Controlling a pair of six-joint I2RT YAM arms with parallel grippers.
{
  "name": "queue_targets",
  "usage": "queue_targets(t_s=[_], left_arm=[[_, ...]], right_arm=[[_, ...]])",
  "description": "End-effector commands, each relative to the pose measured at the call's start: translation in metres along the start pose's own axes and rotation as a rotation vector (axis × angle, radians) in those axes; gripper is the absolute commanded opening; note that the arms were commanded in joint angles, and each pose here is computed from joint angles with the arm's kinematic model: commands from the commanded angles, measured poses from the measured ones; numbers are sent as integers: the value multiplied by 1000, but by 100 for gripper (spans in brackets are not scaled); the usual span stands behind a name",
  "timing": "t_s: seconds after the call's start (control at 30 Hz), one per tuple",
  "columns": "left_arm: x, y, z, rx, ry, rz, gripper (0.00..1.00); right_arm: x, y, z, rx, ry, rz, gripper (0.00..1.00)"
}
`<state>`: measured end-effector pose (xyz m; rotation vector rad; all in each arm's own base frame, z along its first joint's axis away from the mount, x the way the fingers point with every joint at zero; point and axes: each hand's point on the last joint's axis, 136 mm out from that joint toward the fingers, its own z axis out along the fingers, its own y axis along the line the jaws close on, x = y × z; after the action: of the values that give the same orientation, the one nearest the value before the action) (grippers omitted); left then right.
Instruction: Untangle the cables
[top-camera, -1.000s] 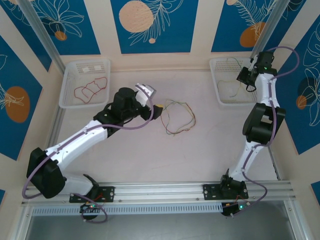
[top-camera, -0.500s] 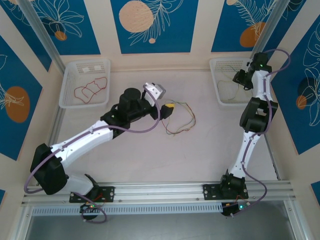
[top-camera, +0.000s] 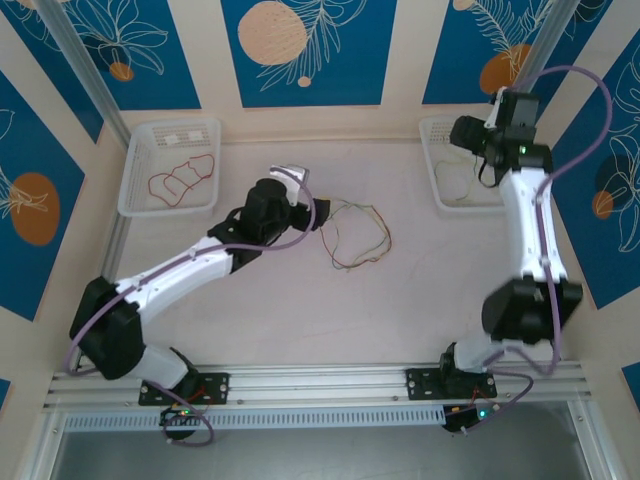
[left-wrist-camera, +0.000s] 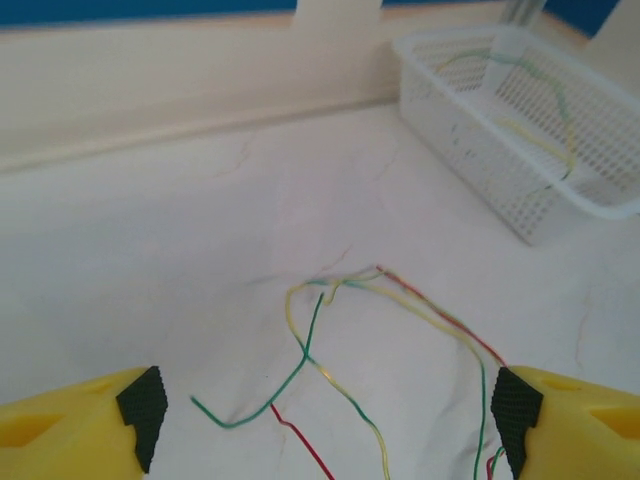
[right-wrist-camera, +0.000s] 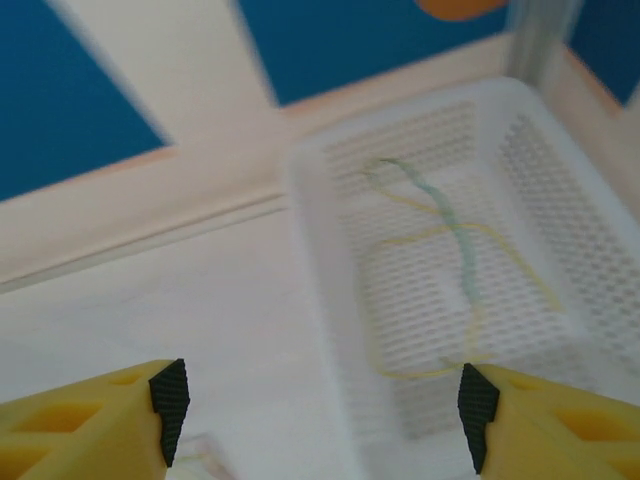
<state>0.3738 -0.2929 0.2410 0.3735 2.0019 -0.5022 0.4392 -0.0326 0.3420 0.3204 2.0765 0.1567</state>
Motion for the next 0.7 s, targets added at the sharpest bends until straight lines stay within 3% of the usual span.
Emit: queue_targets(t_s=[0.0,0.17,0.33,0.47,0.6,0.67], left_arm=[[42,9,24,-56,200,-97,81],[86,16,26,-65,300,-105,77],[132,10,27,-11,448,-119,73],[157,11,35,-6,498,-147,69],[160,0,45,37,511,-157,63],[161,0,46,36,506,-154,52]], right_arm=[[47,50,-10,-247,-32,69,74],[150,111,-25,-435,121,-4,72],[232,100,-23,-382,284,63,72],[270,67,-2,-214,377,164,71],[282,54,20,-148,427,194,71],[285,51,30,-137,468,223,71]])
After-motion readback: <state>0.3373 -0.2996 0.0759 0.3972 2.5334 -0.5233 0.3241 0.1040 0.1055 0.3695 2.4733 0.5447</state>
